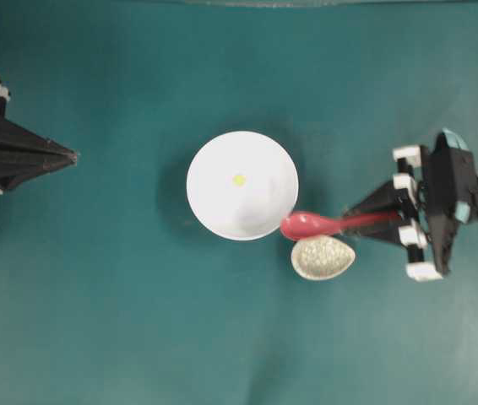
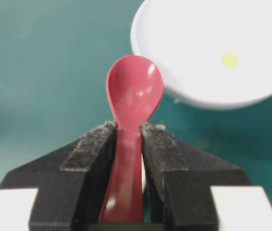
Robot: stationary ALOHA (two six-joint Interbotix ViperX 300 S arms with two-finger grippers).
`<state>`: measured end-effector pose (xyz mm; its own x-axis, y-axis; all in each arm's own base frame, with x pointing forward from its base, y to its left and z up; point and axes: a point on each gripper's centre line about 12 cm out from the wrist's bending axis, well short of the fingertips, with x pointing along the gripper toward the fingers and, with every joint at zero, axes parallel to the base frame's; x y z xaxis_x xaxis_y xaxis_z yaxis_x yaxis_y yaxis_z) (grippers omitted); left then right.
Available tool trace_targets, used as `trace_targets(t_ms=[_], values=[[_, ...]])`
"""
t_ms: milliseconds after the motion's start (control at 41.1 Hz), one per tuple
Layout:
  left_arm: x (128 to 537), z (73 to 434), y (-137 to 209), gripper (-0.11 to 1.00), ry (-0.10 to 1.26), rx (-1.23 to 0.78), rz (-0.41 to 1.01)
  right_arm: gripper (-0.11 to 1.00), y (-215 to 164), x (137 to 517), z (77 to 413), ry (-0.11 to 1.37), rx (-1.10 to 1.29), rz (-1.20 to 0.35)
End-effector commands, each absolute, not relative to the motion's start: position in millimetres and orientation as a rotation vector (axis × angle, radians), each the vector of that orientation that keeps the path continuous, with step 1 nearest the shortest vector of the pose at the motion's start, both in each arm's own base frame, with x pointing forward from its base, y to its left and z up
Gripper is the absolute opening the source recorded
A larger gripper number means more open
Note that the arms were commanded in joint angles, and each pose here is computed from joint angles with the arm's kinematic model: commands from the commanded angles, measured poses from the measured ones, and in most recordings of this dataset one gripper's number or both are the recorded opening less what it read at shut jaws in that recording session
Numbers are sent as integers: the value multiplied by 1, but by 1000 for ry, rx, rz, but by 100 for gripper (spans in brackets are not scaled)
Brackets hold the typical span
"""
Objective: Scoop the yellow hexagonal prism block from the bowl with a spoon using the right arm.
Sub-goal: 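Lift the spoon and carry it left into the white bowl, then push the spoon bowl under the yellow block inside the white bowl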
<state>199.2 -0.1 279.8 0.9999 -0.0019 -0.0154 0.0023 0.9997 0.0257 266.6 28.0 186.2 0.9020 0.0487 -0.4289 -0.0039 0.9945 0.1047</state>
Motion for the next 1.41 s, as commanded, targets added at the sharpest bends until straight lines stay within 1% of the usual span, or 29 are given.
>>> trace_targets(t_ms=[0, 146, 292, 584, 754, 973, 1387], values=[[202, 286, 0, 0, 2, 27, -4, 24, 17, 281, 208, 448, 99, 7], [202, 286, 0, 0, 2, 27, -2, 24, 0, 297, 220, 496, 85, -27], [202, 286, 0, 0, 0, 27, -2, 24, -15, 316, 226, 560, 63, -45], [202, 284, 0, 0, 12, 26, -4, 24, -29, 356, 218, 774, 45, -20], [202, 284, 0, 0, 14, 23, -2, 24, -31, 369, 212, 878, 43, 3], [202, 283, 0, 0, 20, 23, -2, 24, -38, 371, 203, 922, 55, -11], [202, 283, 0, 0, 26, 23, -2, 24, -39, 372, 189, 961, 70, -14]])
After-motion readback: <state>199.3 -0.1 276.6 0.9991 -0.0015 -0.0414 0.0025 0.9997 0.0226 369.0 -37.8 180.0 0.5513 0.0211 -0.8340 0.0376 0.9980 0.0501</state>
